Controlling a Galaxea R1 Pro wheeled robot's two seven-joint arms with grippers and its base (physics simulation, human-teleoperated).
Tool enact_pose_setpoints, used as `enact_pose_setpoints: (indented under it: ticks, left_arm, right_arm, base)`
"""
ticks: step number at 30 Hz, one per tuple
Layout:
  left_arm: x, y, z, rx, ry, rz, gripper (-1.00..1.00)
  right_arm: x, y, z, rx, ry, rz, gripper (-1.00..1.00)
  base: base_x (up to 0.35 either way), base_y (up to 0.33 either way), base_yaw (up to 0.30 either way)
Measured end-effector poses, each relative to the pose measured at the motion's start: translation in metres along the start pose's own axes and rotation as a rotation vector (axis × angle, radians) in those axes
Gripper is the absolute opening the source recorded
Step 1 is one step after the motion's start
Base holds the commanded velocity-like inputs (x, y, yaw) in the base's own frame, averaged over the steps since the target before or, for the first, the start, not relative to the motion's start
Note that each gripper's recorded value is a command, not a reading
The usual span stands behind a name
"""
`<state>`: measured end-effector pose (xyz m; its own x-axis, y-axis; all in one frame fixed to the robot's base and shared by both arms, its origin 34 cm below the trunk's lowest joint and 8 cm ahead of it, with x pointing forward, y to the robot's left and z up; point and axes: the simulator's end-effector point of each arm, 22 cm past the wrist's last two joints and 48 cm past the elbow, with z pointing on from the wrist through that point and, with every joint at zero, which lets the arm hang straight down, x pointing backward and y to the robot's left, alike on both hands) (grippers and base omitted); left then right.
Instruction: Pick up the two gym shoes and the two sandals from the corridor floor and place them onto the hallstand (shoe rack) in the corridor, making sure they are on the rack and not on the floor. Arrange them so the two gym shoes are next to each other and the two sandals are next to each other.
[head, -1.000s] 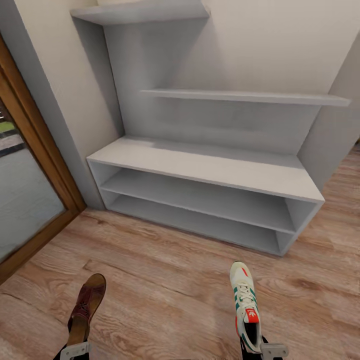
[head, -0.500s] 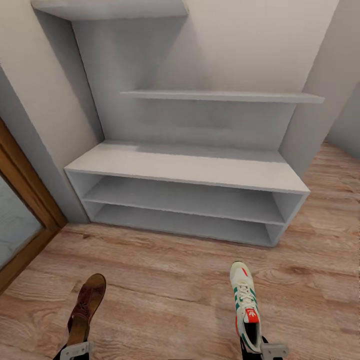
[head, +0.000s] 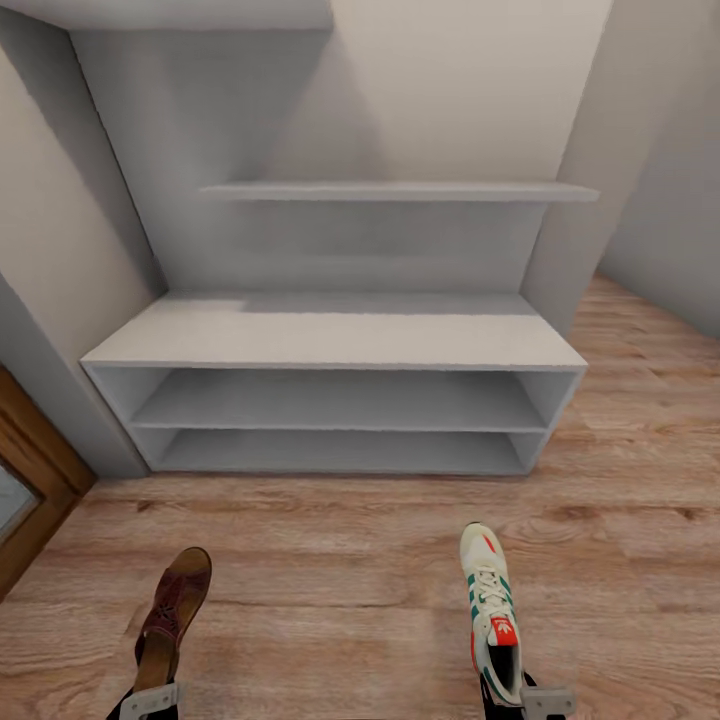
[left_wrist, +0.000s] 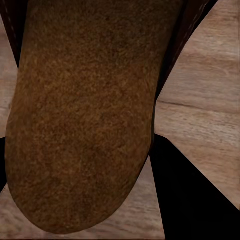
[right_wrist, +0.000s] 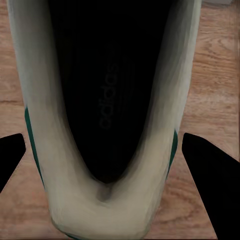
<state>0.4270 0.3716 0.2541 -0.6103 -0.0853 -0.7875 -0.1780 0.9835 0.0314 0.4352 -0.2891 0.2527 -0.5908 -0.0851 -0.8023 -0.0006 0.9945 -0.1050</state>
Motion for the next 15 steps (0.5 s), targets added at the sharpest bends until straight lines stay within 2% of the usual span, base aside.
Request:
enact_pose_setpoints:
  ticks: [5, 15]
  left_arm:
    - [0.0002, -0.0002, -0.0001, 0.001, 0.0, 0.001, -1.0]
    - [0.0002, -0.0001, -0.0001, 0.0, 0.0, 0.0, -1.0]
  right_arm:
    - [-0.0007, -0.0012, 0.0003, 0.002, -0.002, 0.0, -1.0]
    - [-0.0009, -0.005, 0.0006, 0.0, -0.003, -0.009, -1.0]
  base:
    - [0.0, 0.04, -0.089]
    - [0.0, 0.004, -0.009]
